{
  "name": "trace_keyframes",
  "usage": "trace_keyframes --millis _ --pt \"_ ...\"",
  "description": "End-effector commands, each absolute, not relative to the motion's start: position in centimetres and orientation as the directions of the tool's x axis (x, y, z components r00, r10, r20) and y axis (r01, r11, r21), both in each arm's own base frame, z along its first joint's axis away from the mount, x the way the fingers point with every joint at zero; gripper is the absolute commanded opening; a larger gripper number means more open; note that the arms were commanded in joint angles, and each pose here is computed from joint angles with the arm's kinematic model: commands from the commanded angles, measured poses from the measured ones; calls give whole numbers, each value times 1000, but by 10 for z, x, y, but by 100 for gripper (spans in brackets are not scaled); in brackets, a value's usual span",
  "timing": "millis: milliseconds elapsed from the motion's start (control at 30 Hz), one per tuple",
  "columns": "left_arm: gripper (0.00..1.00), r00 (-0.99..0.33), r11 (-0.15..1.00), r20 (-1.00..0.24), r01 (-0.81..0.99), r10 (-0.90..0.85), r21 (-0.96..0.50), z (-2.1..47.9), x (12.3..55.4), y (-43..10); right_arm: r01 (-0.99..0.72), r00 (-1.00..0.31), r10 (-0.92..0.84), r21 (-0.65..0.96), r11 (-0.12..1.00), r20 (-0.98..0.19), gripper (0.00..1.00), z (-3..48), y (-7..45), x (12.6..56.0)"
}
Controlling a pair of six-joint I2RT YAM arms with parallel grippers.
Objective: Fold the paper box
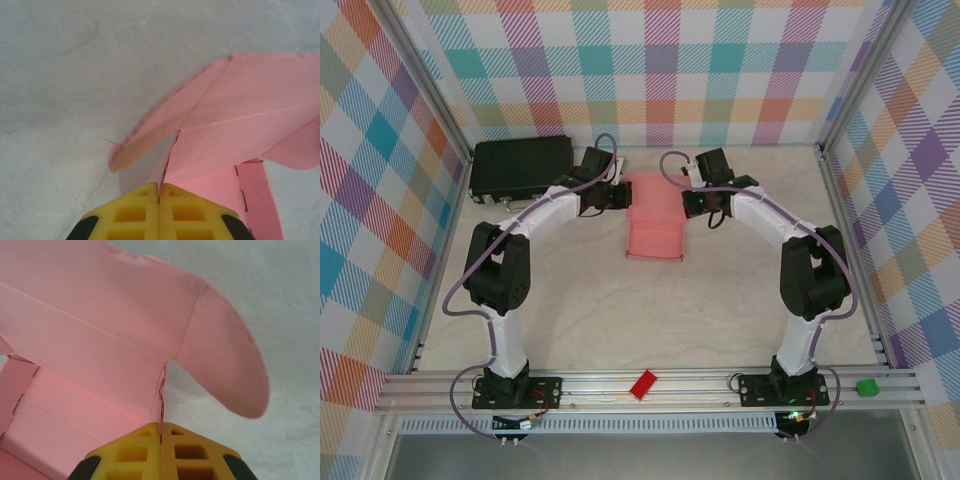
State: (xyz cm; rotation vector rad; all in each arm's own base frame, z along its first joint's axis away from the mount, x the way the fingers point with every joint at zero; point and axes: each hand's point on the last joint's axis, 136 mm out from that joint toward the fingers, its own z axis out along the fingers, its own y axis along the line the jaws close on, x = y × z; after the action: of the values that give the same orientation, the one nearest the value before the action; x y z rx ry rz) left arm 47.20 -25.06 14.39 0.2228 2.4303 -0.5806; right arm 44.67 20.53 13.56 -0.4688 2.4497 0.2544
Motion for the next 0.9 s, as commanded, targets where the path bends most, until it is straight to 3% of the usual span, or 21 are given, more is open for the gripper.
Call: trace_keyframes --millis 0,467,867 --pt "5 -698 871 -715 323 -45 -370 186 478 -262 -336 -691 -208 54 940 -692 4 158 209 452" --pt "5 -614 863 -779 318 -128 -393 183 470 -263 -209 -613 -69 78 975 -787 4 158 215 447" --pt "6 -570 848 -810 352 -140 -395 174 457 -271 -163 -549 -54 44 986 -834 4 157 215 438"
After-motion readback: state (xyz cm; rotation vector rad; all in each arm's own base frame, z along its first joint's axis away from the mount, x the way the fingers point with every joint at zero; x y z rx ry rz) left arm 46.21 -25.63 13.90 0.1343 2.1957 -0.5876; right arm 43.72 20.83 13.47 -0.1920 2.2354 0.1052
